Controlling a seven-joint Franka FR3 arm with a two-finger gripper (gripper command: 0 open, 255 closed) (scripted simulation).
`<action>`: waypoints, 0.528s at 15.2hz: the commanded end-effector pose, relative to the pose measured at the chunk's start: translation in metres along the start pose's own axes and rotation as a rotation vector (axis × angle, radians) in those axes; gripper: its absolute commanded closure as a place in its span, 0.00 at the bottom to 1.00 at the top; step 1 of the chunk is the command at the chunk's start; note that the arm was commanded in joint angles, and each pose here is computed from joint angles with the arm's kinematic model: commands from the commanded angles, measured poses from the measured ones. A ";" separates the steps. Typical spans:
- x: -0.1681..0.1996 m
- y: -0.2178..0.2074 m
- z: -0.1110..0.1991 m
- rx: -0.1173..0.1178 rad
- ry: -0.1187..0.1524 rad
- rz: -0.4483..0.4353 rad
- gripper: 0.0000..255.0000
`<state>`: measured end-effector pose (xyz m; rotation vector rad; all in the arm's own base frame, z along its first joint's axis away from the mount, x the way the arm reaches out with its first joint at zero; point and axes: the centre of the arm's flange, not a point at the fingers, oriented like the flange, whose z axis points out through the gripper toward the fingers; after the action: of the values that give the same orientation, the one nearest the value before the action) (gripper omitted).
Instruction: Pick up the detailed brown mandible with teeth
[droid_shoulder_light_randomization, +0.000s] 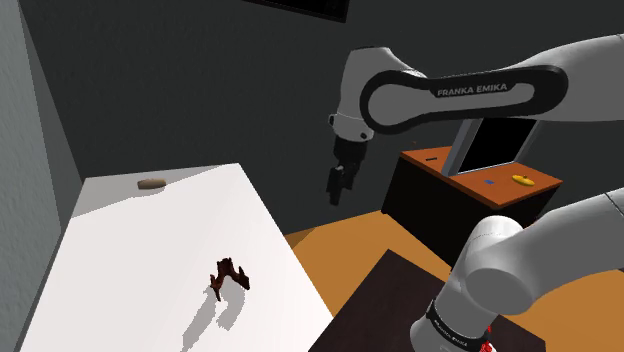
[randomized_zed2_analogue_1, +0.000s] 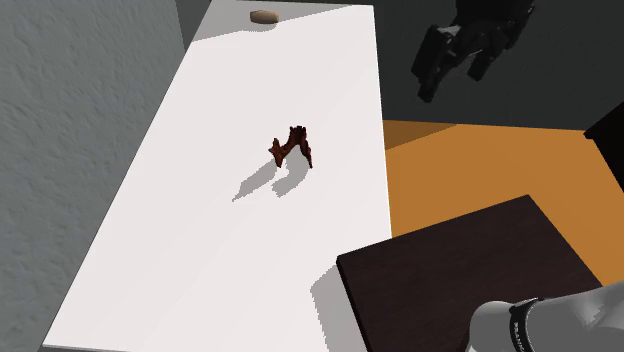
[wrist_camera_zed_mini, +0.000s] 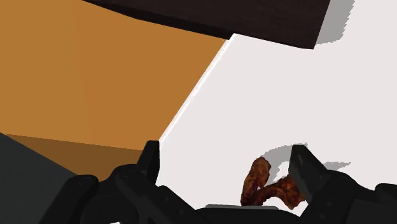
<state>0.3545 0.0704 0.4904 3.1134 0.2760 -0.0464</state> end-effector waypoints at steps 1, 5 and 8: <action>0.015 -0.009 0.019 -0.008 0.006 0.003 0.00; 0.044 -0.029 0.058 -0.023 0.013 0.010 0.00; 0.067 -0.044 0.087 -0.035 0.018 0.014 0.00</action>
<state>0.4030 0.1140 0.4105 3.0844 0.2548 -0.0194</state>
